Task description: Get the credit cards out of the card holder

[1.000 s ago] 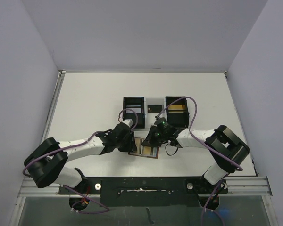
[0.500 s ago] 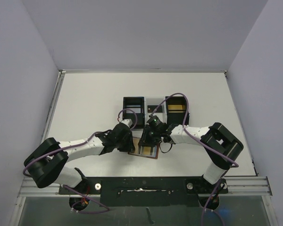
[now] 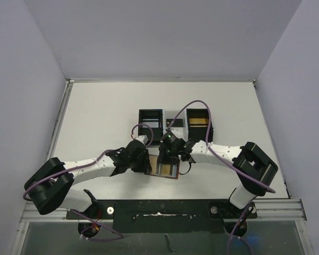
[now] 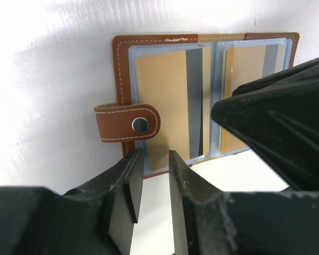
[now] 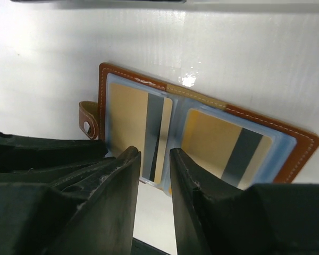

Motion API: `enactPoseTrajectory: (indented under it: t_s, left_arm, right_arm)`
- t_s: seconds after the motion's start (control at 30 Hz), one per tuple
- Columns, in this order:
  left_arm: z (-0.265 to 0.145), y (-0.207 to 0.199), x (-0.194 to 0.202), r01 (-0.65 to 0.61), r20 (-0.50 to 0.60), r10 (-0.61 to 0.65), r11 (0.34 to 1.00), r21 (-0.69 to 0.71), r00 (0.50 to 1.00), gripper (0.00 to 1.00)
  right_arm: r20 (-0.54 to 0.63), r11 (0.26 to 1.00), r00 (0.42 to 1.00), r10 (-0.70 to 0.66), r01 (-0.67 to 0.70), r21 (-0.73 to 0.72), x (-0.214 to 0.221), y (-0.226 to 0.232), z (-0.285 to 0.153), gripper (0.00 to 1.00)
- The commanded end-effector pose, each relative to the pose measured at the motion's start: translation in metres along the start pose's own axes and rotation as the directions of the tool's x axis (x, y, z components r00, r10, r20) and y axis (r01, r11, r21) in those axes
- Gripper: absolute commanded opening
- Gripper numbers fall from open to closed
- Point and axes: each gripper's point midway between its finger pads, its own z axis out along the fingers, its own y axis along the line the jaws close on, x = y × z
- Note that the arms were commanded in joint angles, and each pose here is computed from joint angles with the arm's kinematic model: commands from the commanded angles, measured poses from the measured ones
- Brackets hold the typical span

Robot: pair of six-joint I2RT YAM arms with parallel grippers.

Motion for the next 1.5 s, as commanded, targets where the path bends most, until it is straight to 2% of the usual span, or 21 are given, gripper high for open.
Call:
enactPoseTrajectory:
  t_s: [0.0,0.23,0.5,0.6,0.77,0.87,0.9,1.0,1.47]
  left_arm:
    - [-0.008,-0.003,-0.006,-0.007,0.034,0.006,1.0,0.015,0.999,0.25]
    - [-0.003,0.001,0.0,-0.014,0.015,0.014,1.0,0.013,1.0,0.27]
    - [0.008,0.018,0.016,-0.022,-0.019,0.021,0.999,-0.033,1.0,0.25]
    - [0.007,0.018,0.017,-0.018,-0.022,0.018,0.999,-0.027,1.0,0.19]
    - [0.006,0.014,0.019,-0.001,-0.027,0.001,1.0,-0.005,1.0,0.11]
    - [0.005,0.009,0.018,0.002,-0.03,-0.002,1.0,0.013,1.0,0.07]
    - [0.005,0.008,0.017,0.003,-0.031,-0.003,1.0,0.017,1.0,0.06]
    - [0.005,0.006,0.015,0.014,-0.026,-0.014,1.0,0.018,1.0,0.03]
    - [0.002,0.012,0.012,0.034,-0.011,-0.034,0.999,-0.026,0.999,0.0]
  right_arm:
    - [0.062,0.996,0.998,0.011,-0.017,0.089,-0.016,-0.006,-0.011,0.32]
    - [-0.021,1.0,1.0,0.014,-0.014,0.026,-0.001,0.007,0.013,0.34]
    - [-0.074,0.999,0.997,0.009,-0.006,0.036,0.009,0.005,0.027,0.33]
    - [-0.062,1.0,0.998,0.003,-0.003,-0.007,0.006,0.013,0.024,0.29]
    - [-0.031,0.98,1.0,0.0,-0.006,-0.197,-0.003,0.042,0.012,0.2]
    - [-0.03,0.958,1.0,-0.004,-0.004,-0.287,-0.004,0.057,0.005,0.13]
    - [-0.026,0.954,1.0,-0.007,-0.001,-0.301,-0.005,0.059,0.002,0.08]
    - [-0.005,0.954,1.0,-0.003,0.001,-0.301,-0.009,0.059,-0.003,0.0]
    - [-0.03,0.969,0.999,-0.01,0.003,-0.248,-0.008,0.024,-0.014,0.0]
